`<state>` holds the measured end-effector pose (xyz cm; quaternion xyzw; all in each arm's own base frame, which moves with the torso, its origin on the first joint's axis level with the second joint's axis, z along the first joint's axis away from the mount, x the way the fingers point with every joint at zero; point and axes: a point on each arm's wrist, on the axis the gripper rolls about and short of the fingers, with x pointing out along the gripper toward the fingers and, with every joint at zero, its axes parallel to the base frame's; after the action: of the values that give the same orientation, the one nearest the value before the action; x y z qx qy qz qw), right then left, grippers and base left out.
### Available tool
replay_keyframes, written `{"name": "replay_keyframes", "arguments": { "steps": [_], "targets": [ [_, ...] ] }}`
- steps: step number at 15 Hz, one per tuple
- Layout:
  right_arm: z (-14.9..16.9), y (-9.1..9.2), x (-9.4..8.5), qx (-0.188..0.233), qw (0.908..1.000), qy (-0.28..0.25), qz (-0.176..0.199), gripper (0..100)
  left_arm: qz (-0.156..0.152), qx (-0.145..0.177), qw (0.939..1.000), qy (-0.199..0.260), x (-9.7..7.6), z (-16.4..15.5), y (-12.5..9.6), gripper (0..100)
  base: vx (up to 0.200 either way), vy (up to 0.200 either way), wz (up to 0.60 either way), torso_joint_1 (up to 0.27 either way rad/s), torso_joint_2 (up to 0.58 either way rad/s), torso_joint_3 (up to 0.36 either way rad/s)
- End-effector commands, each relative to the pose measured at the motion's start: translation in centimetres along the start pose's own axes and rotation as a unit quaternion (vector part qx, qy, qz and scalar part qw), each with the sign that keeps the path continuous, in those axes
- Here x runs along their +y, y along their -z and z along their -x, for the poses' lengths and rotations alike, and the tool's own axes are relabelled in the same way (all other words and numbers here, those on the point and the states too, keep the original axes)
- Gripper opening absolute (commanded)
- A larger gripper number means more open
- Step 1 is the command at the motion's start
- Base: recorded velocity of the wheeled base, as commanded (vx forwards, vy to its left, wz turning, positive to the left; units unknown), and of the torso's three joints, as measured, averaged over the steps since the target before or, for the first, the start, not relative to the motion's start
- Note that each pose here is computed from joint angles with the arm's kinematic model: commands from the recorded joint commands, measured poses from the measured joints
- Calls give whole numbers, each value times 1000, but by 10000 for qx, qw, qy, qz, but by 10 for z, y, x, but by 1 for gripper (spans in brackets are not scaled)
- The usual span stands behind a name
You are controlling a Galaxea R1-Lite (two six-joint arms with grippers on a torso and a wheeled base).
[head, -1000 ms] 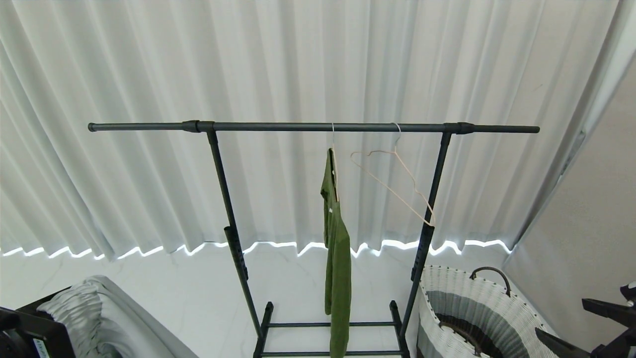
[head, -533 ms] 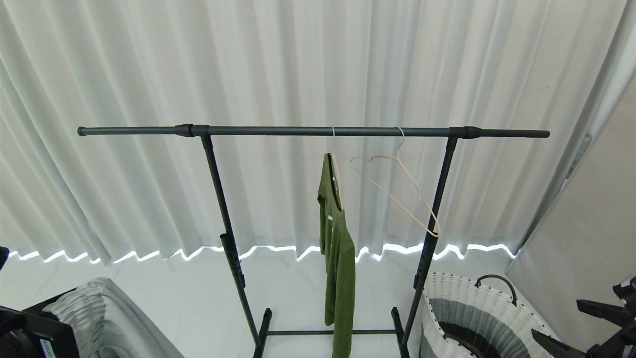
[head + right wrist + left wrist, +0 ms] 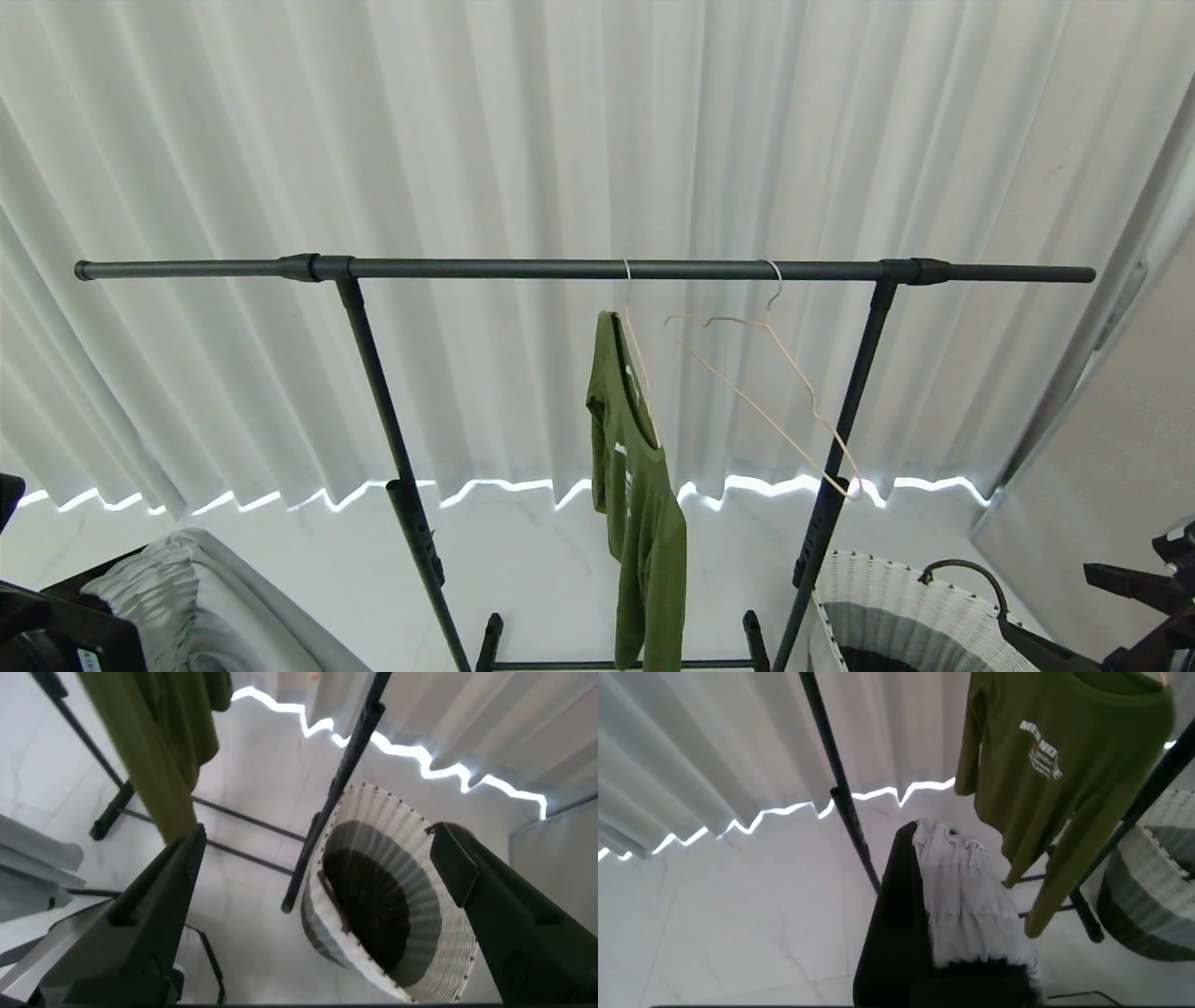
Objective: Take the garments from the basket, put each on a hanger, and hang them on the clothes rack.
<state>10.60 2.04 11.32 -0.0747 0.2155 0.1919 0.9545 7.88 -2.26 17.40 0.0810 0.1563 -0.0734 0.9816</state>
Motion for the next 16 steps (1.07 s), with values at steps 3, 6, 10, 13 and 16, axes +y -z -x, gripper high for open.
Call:
{"name": "replay_keyframes", "arguments": {
  "steps": [3,6,10,13,16],
  "targets": [
    [0,0,0,12,10000,-11,3,100,1,9,10000,0,0,0,0,0,200,0,0,2,2,1],
    [-1,0,0,4,10000,-16,0,100,2,1,10000,0,0,0,0,0,200,0,0,2,1,2],
    [0,1,0,19,10000,-19,-3,100,-10,24,10000,1,0,0,1,0,200,0,0,2,1,1],
    [0,1,1,26,10000,-20,-5,100,-7,25,10000,-6,0,0,1,0,200,0,0,2,4,1],
    [0,2,1,48,10000,-24,-9,100,-13,39,10000,3,0,0,3,0,67,0,0,2,2,-1]
  ]
}}
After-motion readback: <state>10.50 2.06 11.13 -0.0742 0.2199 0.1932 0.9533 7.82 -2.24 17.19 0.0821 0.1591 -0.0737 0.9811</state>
